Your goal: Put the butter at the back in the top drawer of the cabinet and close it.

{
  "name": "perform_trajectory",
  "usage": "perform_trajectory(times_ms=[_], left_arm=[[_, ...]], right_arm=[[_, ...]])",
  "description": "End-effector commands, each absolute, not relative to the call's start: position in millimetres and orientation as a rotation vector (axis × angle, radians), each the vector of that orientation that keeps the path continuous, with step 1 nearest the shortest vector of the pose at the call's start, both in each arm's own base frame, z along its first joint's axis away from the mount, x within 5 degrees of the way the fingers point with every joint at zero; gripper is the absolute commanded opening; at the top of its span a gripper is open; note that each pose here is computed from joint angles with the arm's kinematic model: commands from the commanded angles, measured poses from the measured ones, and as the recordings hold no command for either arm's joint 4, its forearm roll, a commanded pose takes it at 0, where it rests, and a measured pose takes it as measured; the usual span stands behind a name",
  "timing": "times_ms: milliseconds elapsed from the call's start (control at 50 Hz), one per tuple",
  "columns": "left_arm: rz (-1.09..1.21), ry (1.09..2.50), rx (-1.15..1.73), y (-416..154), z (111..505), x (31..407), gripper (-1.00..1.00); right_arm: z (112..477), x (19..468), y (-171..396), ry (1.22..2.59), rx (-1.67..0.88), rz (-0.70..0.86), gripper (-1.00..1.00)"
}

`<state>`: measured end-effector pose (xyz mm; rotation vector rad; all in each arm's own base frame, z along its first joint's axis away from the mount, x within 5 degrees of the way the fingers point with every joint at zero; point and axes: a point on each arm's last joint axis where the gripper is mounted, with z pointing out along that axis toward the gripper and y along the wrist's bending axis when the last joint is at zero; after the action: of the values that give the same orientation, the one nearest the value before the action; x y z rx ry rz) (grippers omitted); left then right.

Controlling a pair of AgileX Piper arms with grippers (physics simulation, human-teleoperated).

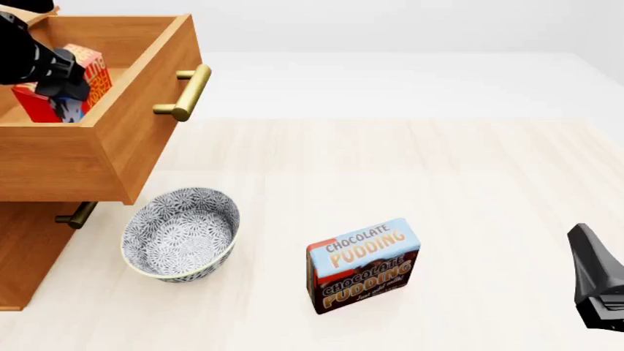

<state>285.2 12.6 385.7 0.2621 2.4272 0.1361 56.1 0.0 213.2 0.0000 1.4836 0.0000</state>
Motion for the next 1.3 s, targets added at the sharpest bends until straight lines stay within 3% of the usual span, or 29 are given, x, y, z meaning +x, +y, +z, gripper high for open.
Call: perform_trajectory(times_ms=[20,280,300,720,1140,1300], left_arm=[[0.147,2.408,0.277,13,388,285,-1.00],[0.145,2.415,0.276,13,385,286,-1.00],[0.147,2.416,0.277,14,385,286,1.00],[0.124,2.384,0.261,6,403,282,1.00],[-0.007,2.221,0.312,-39,464,262,1.00],[-0.071,2.189,0.368,-61,469,259,1.00]], right_arm=[[213,56,0,1.484,0.000,0.000,1.00],[213,56,0,1.484,0.000,0.000,1.00],[213,56,0,1.484,0.000,0.000,1.00],[213,56,0,1.484,0.000,0.000,1.00],[213,56,0,1.484,0.000,0.000,1.00],[213,56,0,1.484,0.000,0.000,1.00]])
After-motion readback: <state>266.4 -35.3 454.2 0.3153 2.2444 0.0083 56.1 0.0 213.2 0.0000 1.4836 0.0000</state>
